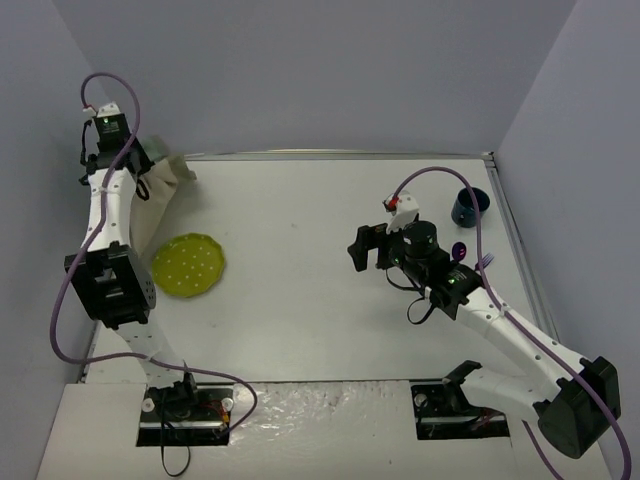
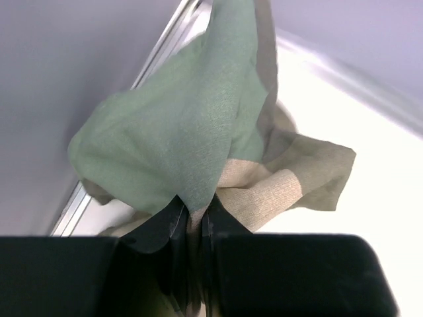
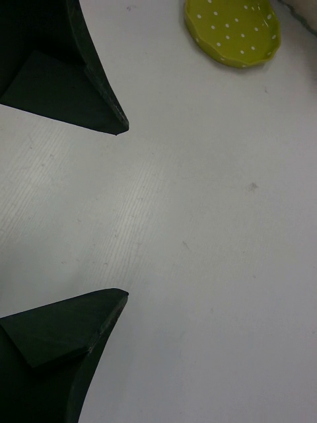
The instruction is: Set the dinner table for one person
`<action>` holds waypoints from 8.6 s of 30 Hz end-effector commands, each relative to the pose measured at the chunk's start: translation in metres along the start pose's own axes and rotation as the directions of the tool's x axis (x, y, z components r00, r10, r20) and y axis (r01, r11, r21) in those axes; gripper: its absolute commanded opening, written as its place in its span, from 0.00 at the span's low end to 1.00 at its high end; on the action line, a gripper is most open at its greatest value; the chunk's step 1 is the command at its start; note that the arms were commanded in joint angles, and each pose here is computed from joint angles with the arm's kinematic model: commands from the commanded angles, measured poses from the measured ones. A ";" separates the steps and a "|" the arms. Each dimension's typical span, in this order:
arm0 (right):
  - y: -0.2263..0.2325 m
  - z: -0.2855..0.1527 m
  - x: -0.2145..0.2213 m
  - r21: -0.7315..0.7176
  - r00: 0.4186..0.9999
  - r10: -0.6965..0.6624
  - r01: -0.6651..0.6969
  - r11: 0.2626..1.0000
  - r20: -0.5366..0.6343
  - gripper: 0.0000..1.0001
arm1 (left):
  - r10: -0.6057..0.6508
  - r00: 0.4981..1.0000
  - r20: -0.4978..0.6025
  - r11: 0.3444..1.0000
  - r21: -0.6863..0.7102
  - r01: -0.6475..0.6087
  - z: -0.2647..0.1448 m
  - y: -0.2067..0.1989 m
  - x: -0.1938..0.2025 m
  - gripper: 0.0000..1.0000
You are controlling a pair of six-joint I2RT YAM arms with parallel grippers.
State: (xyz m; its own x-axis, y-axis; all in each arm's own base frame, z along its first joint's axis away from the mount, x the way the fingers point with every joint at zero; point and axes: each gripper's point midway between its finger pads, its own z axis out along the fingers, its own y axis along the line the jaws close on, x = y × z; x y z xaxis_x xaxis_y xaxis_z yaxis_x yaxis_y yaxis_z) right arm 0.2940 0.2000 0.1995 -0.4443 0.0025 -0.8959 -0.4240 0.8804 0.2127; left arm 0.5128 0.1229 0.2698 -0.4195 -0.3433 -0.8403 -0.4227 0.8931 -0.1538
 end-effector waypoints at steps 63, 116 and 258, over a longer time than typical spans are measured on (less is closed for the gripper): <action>-0.066 0.009 0.173 0.253 0.782 0.331 -0.227 0.940 -0.529 0.88 | 0.577 0.817 -0.005 0.556 0.735 -0.388 -0.086 -0.404 0.297 0.97; -0.128 -0.045 -0.069 0.517 0.975 0.195 -0.220 0.827 0.104 0.00 | 0.106 0.984 0.141 0.968 0.211 -0.135 -0.146 -0.186 0.049 0.00; -0.247 0.141 -0.112 0.541 0.988 0.107 -0.149 0.828 0.108 0.66 | 0.062 0.997 0.033 0.982 0.175 -0.067 -0.018 -0.188 0.104 0.97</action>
State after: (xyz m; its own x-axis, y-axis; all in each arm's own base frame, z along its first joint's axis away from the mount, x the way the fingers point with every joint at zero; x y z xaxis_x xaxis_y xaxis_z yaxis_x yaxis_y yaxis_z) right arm 0.5638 0.0317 0.1002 -0.5498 0.0965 -0.8297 0.2151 0.9762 -0.0290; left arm 0.5456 -0.0721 0.1222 -0.5425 -0.2473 -0.8028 -0.3631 0.9308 -0.0414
